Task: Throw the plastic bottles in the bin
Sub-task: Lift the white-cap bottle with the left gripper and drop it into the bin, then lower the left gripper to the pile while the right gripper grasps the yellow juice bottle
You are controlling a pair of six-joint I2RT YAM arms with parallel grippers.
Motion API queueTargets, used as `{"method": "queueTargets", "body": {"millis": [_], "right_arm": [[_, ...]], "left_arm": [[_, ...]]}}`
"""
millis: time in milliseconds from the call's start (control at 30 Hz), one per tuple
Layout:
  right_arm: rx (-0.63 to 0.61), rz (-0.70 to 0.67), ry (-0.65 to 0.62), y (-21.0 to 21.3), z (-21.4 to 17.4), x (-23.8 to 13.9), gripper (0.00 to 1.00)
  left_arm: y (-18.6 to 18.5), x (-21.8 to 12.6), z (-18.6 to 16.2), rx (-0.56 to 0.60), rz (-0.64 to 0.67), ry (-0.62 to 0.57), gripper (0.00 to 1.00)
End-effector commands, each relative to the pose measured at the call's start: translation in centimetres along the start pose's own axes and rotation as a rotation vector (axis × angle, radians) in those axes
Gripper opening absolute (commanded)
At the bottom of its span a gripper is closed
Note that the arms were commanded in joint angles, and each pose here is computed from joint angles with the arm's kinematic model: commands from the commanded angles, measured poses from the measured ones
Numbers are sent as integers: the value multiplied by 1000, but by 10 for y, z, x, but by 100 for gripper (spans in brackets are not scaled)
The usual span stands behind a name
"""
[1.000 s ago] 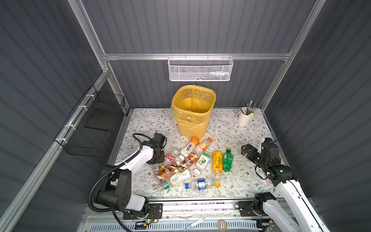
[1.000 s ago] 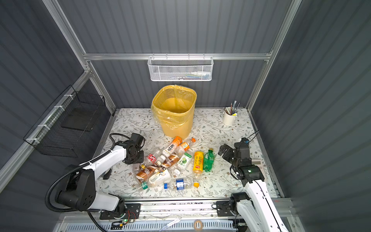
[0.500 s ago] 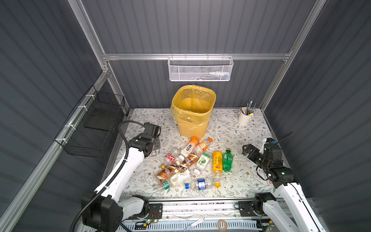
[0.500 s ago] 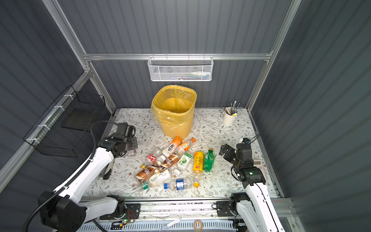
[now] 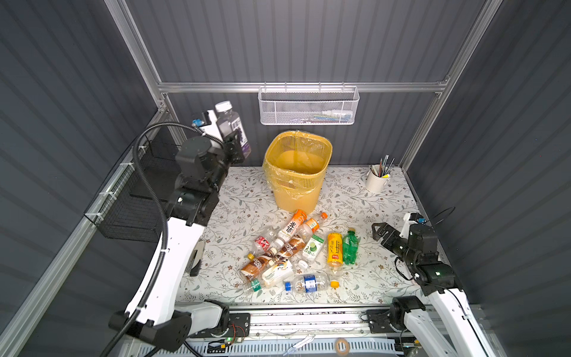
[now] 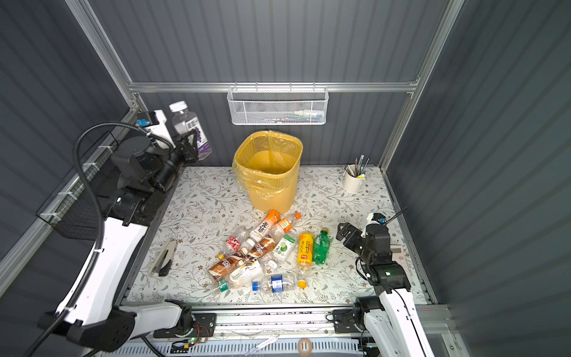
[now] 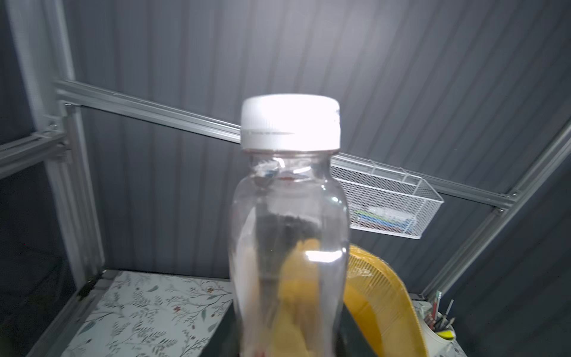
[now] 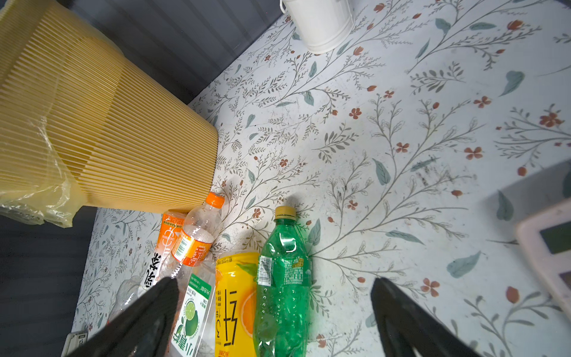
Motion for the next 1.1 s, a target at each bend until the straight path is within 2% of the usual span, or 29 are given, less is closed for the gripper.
{"method": "queueTargets", "body": {"millis": [0,33,100,167,233,267,300,400,667,933,967,1067], "right_arm": [[3,29,36,4,-2,3,98],[6,30,43,4,-3,4,98],[6,32,59,5,-3,4,98],[9,43,53,7,-2,1,99],[17,50,28,8,0,-3,99],[20,52,16,8,1,-5,99],[23,56,8,9,2,-6,99],[32,49,21,8,1,-6,99],[45,2,82,3,-6,-4,98],[98,-19,164,-7,-30,3,96],[95,-23,176,-7,-33,5,96],[72,-34,224,-4,-43,10,96]], "left_arm": [[-51,44,-46,77,-178,163,35],[-57,54,-56,80,-188,203,39],[-62,70,-63,82,-169,296,54],[-63,77,-60,100,-152,330,67],[-63,73,-45,103,-135,288,90],[-61,69,-40,105,-128,256,97],[-60,60,-29,100,-126,206,100],[-54,39,-21,86,-117,139,100],[-30,2,-47,96,-42,186,100],[3,-40,-100,94,52,288,100],[9,-45,-119,97,68,333,100],[21,-61,-145,82,104,407,100]]}}
Point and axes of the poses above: each gripper's point midway between its finger pads, its own x axis out along the fingers, its own y axis along the line the jaws close on, z = x × y, the point moved 6 cm from there along -x, back along the fingers, and after that the axes turned 1 degree about x, right-handed, at the moved point
